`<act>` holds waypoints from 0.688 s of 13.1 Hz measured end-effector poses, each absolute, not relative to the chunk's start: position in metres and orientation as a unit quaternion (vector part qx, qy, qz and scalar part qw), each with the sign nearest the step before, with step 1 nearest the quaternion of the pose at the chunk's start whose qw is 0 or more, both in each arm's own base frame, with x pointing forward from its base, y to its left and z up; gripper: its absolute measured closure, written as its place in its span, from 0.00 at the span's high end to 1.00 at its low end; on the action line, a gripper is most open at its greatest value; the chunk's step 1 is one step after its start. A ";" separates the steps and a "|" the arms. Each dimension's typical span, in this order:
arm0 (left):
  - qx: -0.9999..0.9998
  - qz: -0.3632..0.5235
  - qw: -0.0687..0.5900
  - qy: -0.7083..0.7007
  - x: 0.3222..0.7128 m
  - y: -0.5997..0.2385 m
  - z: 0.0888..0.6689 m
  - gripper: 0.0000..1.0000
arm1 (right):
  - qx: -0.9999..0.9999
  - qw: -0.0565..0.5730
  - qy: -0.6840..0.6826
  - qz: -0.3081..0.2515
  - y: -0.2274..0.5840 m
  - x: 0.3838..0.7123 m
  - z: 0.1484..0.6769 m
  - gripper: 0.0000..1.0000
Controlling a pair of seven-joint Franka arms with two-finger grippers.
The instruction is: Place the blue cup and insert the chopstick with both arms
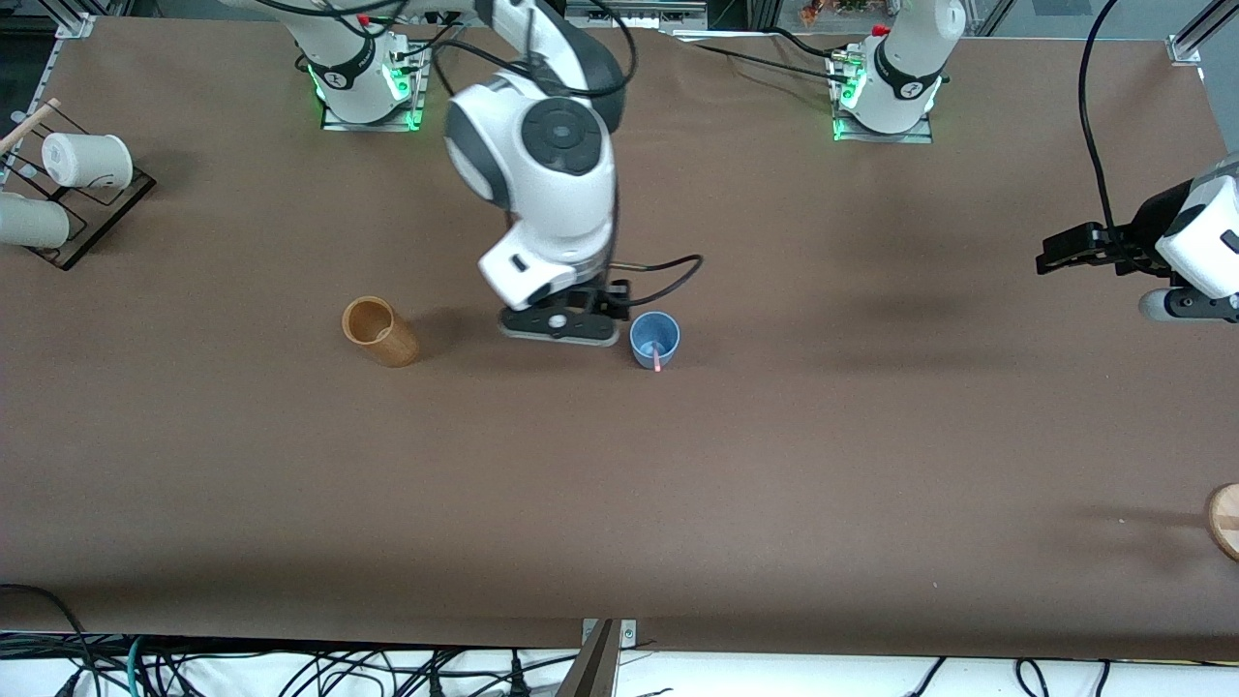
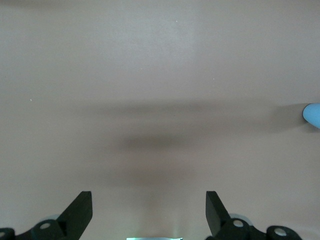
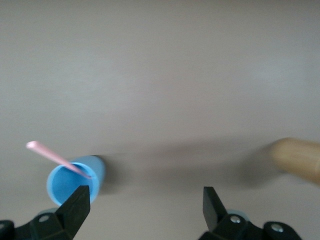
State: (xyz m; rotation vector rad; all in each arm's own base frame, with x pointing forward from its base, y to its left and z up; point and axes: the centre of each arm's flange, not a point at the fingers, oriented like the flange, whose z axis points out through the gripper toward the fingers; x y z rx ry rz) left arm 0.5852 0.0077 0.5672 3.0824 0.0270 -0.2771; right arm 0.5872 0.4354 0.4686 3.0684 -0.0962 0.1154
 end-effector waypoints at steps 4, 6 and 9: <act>0.996 -0.089 0.023 0.006 0.585 0.005 0.567 1.00 | 1.000 0.010 0.026 -0.003 0.270 0.631 0.549 1.00; 0.996 -0.088 0.023 0.006 0.586 0.008 0.567 1.00 | 0.999 0.006 0.046 -0.015 0.184 0.619 0.578 1.00; 0.996 -0.088 0.024 0.006 0.586 0.011 0.567 1.00 | 0.999 0.002 0.049 -0.024 0.115 0.569 0.606 1.00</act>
